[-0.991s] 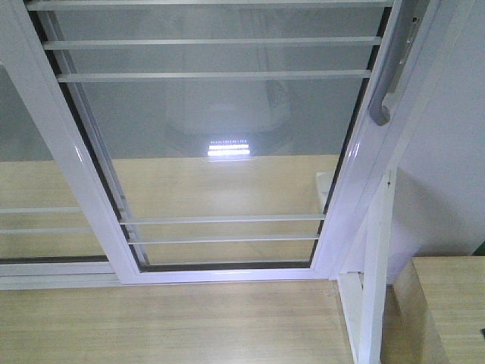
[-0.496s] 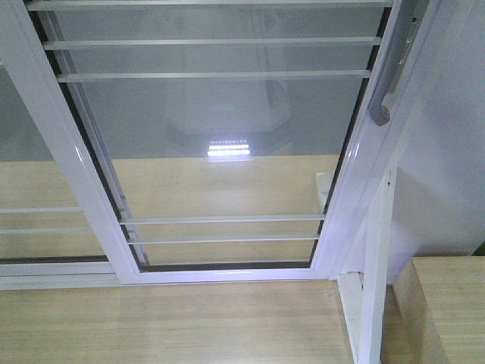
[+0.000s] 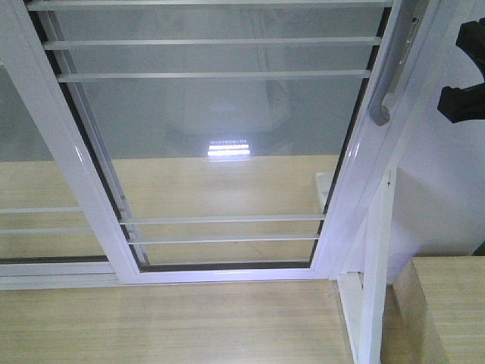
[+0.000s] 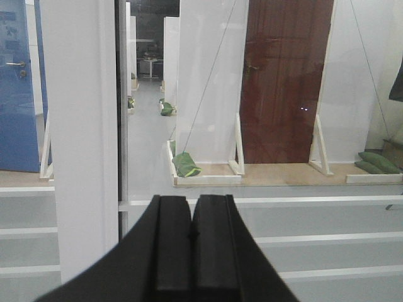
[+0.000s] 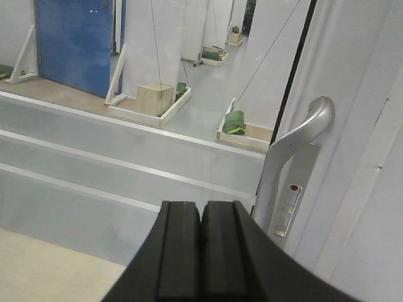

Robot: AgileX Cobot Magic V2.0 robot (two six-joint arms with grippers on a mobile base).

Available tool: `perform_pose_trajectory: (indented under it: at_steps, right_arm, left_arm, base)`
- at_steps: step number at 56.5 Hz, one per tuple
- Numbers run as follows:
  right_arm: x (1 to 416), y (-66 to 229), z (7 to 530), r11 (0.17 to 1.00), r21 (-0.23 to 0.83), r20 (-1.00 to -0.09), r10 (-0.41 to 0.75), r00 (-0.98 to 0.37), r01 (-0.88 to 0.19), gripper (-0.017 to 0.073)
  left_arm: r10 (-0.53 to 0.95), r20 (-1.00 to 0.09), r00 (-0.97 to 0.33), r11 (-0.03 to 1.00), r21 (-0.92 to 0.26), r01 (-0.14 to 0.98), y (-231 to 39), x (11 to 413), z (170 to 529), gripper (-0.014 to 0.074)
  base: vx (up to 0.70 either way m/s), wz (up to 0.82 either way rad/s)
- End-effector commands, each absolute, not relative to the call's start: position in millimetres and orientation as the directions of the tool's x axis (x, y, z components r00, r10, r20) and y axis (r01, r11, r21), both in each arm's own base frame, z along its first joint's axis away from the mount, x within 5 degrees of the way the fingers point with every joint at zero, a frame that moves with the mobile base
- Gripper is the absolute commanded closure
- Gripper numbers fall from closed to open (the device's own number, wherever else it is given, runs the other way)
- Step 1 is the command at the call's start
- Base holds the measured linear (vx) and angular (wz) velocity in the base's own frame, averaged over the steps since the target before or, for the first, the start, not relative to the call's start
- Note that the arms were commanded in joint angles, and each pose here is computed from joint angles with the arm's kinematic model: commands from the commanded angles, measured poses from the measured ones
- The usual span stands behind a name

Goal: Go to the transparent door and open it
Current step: 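Reach the right gripper to the silver door handle and grasp it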

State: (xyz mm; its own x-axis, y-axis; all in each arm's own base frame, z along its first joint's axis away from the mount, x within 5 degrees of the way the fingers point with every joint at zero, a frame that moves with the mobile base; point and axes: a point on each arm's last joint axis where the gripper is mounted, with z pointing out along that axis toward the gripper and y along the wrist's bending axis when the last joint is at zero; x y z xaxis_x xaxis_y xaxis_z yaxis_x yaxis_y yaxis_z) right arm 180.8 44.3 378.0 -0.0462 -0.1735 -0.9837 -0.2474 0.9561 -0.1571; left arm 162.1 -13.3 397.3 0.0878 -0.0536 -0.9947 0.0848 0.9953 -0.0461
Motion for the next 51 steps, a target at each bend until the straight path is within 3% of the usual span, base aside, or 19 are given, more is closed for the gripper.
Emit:
perform_pose_trajectory:
  at_steps: [1, 11, 19, 27, 39, 51]
  right_arm:
    - [179, 43, 400, 0.961, -0.161, -0.986, -0.148, 0.072, -0.227, 0.0505]
    - [179, 43, 401, 0.958, -0.183, -0.982, -0.166, 0.093, -0.223, 0.0337]
    - [178, 43, 403, 0.958, -0.186, -0.979, -0.164, 0.117, -0.219, 0.0118]
    - [179, 44, 405, 0.96, -0.176, -0.98, -0.15, 0.132, -0.218, -0.0023]
    - [194, 44, 396, 0.964, -0.165, -0.984, -0.148, 0.095, -0.21, -0.0029]
    - [222, 27, 376, 0.989, -0.087, -0.995, -0.092, -0.042, -0.123, -0.0015]
  left_arm:
    - [-0.073, -0.978, 0.198, 0.995, -0.057, 0.084, -13, 161, 416, 0.0563]
    - [-0.071, -0.978, 0.197, 0.995, -0.055, 0.083, -13, 161, 416, 0.0457]
    - [-0.07, -0.978, 0.197, 0.995, -0.054, 0.083, -13, 161, 416, 0.0306]
    - [-0.07, -0.978, 0.196, 0.995, -0.054, 0.083, -13, 161, 416, 0.0185]
    - [-0.073, -0.978, 0.196, 0.995, -0.058, 0.084, -13, 161, 416, 0.0148]
    - [-0.074, -0.978, 0.197, 0.995, -0.058, 0.084, -13, 160, 416, 0.0148]
  base:
    - [0.0, 0.0]
    - [0.0, 0.0]
    - [0.0, 0.0]
    - [0.0, 0.0]
    - [0.0, 0.0]
    - [0.0, 0.0]
